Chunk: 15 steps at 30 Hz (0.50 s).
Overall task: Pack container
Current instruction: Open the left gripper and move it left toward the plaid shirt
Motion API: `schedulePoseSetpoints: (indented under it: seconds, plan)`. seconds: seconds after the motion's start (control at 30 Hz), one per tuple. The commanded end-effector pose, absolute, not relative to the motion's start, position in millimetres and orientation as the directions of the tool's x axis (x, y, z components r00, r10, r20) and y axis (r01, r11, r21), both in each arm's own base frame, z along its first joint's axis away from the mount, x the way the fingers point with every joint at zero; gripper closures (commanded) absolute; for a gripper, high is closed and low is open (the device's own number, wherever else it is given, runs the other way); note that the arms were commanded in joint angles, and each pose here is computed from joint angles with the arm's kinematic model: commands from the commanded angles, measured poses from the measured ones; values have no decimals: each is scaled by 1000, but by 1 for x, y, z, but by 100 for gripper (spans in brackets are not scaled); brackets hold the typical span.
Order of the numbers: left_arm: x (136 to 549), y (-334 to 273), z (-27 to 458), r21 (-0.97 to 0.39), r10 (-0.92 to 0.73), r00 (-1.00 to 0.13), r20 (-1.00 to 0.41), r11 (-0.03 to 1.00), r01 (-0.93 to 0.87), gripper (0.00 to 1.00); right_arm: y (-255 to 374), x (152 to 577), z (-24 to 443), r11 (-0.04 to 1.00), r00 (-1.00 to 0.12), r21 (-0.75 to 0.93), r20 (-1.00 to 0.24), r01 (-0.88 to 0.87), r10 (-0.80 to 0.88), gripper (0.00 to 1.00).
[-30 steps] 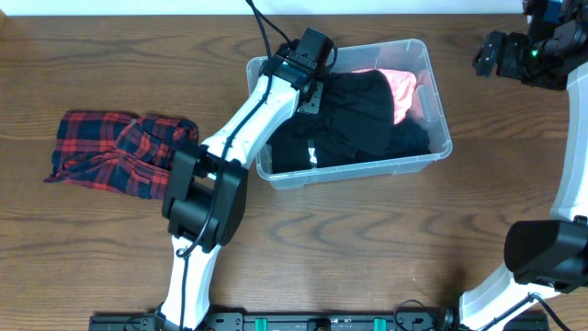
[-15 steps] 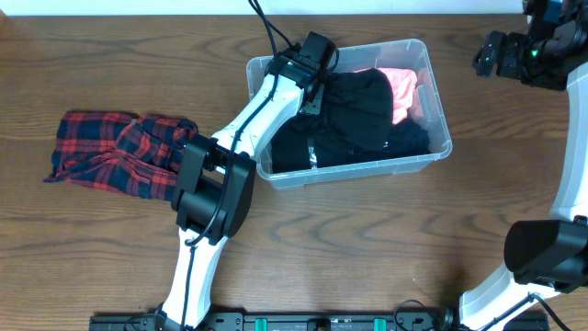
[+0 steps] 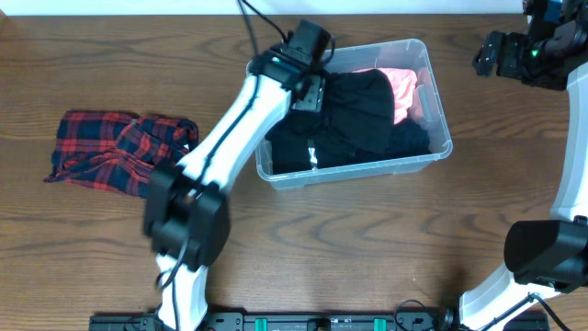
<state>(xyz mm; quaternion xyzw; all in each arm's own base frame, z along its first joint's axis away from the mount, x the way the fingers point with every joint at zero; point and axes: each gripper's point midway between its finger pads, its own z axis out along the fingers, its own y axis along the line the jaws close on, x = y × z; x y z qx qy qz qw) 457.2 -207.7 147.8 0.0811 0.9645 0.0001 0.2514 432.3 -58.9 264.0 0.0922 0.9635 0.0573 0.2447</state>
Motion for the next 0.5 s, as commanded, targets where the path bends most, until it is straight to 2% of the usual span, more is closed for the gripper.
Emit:
schedulePoseSetpoints:
  seconds: [0.0, 0.2, 0.47]
  plan:
    - [443, -199, 215, 0, 119, -807, -579, 989, 145, 12, -59, 432, 264, 980, -867, 145, -463, 134, 187, 1]
    - [413, -156, 270, -13, 65, -789, -611, 996, 92, 1, -59, 432, 264, 980, -867, 145, -463, 134, 187, 1]
    - [372, -55, 243, 131, -38, -915, -401, 987, -99, 2, -59, 432, 264, 980, -867, 145, -463, 134, 187, 1]
